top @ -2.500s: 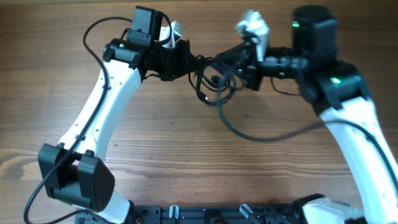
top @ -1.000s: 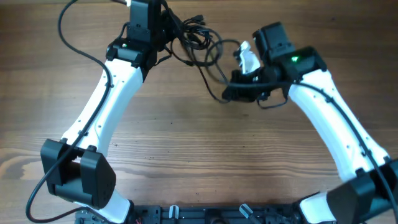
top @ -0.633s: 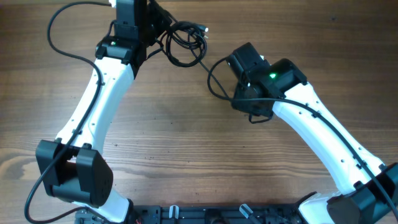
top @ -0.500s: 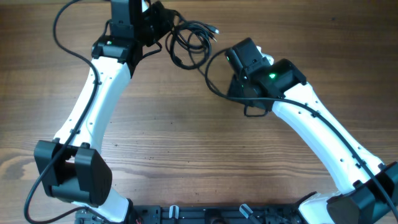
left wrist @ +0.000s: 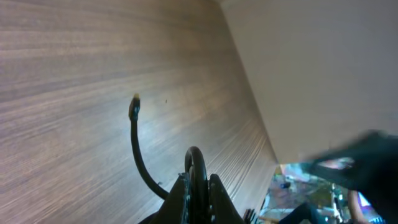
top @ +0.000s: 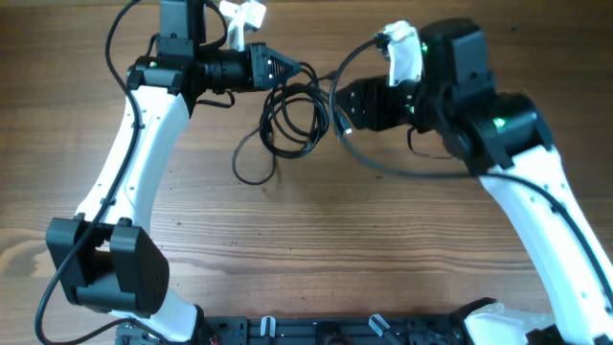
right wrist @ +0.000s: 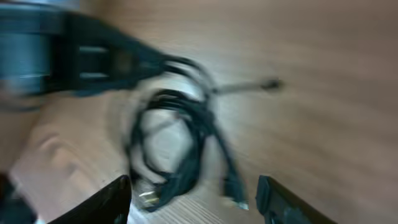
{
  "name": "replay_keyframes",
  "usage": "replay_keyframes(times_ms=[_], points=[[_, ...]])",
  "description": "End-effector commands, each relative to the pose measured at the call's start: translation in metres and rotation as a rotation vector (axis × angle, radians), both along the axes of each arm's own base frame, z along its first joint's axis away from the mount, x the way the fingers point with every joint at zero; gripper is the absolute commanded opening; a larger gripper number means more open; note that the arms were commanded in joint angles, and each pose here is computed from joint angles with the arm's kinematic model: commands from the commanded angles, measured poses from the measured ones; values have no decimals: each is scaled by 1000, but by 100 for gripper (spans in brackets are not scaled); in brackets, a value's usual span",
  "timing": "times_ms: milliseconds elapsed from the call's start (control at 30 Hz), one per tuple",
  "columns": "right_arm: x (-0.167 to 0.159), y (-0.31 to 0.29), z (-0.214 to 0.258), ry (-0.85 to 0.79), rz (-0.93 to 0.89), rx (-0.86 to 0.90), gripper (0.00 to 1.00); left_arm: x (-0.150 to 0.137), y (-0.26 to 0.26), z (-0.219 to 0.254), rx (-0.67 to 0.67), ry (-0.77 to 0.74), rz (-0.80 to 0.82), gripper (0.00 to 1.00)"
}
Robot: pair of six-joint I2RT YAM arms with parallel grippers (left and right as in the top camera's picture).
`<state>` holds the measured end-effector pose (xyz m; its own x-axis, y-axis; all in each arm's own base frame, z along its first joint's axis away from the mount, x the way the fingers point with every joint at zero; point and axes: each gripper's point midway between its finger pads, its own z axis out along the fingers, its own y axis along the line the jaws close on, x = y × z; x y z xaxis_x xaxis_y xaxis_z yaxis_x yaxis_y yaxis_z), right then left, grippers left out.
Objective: Untangle cables
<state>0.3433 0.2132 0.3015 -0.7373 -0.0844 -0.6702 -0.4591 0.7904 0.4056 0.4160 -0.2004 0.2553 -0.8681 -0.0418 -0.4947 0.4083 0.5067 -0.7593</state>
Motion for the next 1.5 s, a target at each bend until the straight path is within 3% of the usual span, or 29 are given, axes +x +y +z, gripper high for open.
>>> replay_keyframes(times_ms=[0,200,467,567,633,767,900,1067,1167,1300,1400,1467], points=[[-13,22,3,-51,167,-5,66,-2,1,2,-8,5,-8,4],[-1,30,-42,74,180,-38,59,-6,1,-1,-38,132,37,4],[5,54,-91,174,222,-87,47,-15,-11,-3,-31,155,6,4],[10,57,-113,221,188,-123,26,-15,-11,-3,-32,155,7,4],[22,39,-130,296,-12,-172,4,-15,-9,-3,-32,155,10,4],[28,25,-113,265,-109,-167,4,-1,5,-15,35,175,119,4],[25,-25,-29,140,-257,-24,4,25,84,-71,408,278,594,4],[-3,-89,62,-31,-331,168,4,16,128,-88,619,306,761,4],[-13,-131,79,-49,-456,221,4,14,130,-89,629,311,764,4],[-14,-151,64,18,-527,208,4,16,120,-87,586,309,720,4],[-10,-135,42,96,-441,184,5,23,74,-66,410,206,479,4],[-8,-111,34,102,-276,184,15,19,33,-37,230,88,243,4]])
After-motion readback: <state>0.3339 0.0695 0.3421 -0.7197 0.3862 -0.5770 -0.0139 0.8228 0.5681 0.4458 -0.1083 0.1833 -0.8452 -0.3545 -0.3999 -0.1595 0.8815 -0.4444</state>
